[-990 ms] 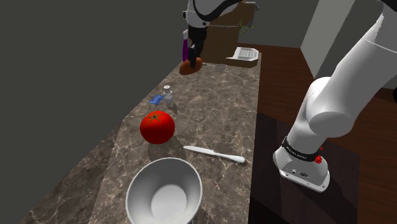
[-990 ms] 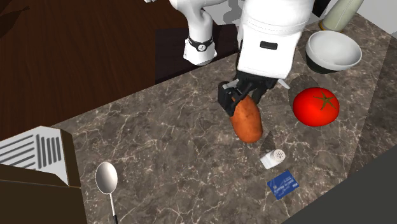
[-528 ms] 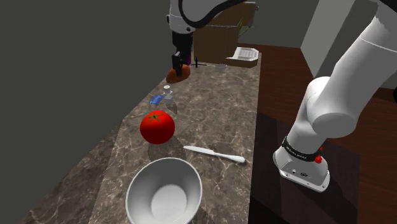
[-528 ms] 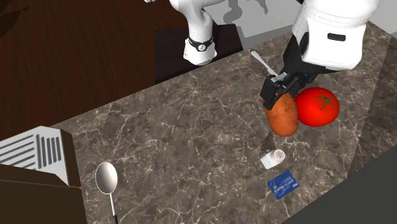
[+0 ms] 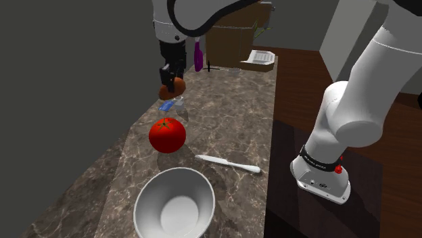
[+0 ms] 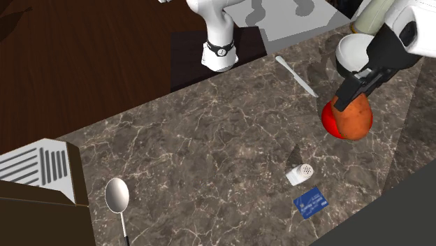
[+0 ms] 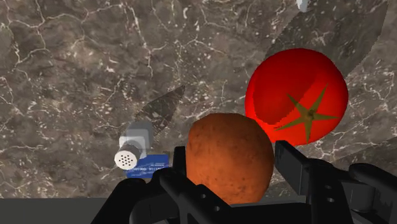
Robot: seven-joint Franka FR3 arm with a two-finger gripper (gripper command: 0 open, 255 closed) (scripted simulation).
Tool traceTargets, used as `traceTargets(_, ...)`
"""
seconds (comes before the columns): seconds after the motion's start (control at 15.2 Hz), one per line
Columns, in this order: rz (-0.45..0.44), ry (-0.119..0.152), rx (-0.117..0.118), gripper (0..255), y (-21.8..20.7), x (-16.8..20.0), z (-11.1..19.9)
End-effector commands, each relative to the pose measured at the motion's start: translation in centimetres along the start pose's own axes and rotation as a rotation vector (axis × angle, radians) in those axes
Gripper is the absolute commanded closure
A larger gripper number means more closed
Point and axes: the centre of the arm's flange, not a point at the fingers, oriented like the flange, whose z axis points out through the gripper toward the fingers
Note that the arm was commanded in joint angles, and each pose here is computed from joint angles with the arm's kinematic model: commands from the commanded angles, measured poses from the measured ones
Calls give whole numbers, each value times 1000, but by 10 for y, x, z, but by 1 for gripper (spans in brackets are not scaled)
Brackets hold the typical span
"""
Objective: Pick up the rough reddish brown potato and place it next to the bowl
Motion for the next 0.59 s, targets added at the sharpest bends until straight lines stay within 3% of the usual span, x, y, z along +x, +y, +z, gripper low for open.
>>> traceTargets(0.0, 2, 0, 0, 255, -25, 9, 1)
traceTargets(0.53, 2, 0, 0, 255, -125, 41, -2)
